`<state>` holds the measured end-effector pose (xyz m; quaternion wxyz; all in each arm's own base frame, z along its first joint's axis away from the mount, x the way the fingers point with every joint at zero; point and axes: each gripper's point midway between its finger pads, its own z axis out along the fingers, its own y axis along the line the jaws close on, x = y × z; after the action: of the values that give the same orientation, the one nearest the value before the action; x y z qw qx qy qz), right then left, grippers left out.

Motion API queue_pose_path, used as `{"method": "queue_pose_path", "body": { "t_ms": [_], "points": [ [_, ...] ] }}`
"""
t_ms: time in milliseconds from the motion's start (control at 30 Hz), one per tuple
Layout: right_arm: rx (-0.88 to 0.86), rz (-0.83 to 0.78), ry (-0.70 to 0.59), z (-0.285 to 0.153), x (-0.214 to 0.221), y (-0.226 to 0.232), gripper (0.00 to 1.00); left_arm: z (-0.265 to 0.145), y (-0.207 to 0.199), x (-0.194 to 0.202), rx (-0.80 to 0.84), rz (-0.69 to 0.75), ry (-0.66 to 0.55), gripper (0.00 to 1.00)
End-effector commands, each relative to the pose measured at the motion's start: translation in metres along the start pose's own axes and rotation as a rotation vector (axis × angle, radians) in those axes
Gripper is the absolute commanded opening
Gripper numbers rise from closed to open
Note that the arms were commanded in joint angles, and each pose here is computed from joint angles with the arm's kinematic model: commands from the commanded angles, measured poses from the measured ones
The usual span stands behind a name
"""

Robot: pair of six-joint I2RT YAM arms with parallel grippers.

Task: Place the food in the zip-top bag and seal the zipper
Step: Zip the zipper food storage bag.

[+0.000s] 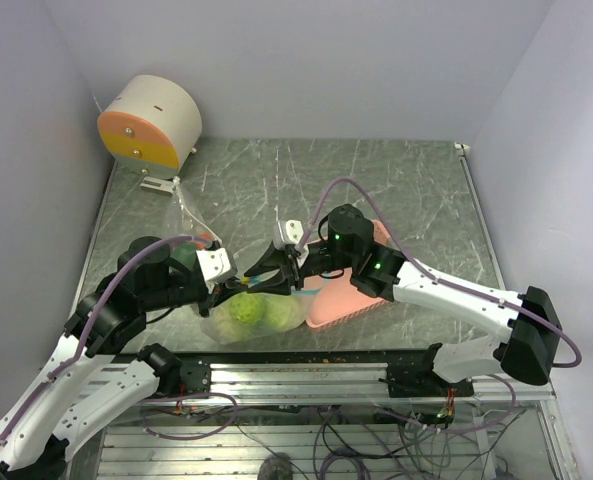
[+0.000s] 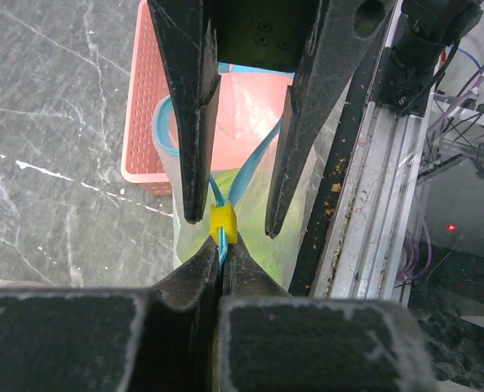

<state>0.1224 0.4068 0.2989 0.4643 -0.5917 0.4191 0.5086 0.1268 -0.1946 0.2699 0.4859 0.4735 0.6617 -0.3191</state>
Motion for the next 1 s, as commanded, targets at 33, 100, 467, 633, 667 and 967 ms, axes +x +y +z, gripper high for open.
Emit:
{"method": "queue_pose_path", "body": {
  "t_ms": [33, 100, 467, 633, 667, 967],
  "points": [
    [-0.029, -0.016, -0.039, 0.003, -0.017, -0.001, 0.34, 0.001, -0.001, -0.008, 0.008, 0.015, -0.035, 0.07],
    [-0.033, -0.010, -0.041, 0.004, -0.018, -0.001, 0.32, 0.001, -0.001, -0.008, 0.009, 0.016, -0.036, 0.07],
    [-0.041, 0.028, -0.016, 0.009, -0.011, -0.004, 0.03, -0.001, 0.000, -0.010, 0.000, 0.019, -0.042, 0.07],
    [0.016, 0.039, 0.001, 0.002, -0.005, -0.014, 0.00, -0.005, 0.005, -0.012, -0.042, 0.022, -0.047, 0.07],
    [0.026, 0.040, -0.001, -0.001, -0.006, -0.016, 0.00, -0.008, 0.007, -0.014, -0.059, 0.025, -0.053, 0.07],
    [0.099, 0.056, 0.027, -0.034, 0.009, -0.035, 0.00, -0.036, 0.021, -0.027, -0.231, 0.030, -0.129, 0.07]
  ]
}}
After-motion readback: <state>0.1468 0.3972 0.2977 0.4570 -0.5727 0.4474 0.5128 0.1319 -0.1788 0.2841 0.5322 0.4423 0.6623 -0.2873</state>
